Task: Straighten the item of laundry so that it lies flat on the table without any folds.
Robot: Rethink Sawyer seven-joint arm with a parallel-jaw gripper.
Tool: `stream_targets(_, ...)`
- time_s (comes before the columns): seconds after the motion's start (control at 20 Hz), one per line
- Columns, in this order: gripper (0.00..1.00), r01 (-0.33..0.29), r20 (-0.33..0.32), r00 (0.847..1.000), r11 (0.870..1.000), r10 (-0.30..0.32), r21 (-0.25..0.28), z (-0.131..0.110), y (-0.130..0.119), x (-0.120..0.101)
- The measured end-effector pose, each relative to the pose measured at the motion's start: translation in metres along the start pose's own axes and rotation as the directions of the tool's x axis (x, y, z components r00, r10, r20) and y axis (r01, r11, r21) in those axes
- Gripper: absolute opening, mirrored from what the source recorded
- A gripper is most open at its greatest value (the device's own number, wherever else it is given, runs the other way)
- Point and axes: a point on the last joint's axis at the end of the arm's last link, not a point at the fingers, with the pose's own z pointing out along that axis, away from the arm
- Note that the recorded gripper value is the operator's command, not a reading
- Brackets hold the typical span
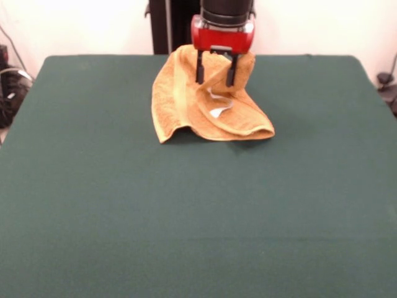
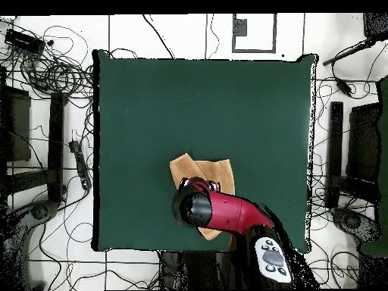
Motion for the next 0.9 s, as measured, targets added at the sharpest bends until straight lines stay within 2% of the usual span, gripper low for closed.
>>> stream_targets(0.9, 1.00, 0.009, 0.033, 0.999, 1.000, -0.009, 0.003, -0.014, 0.004, -0.008)
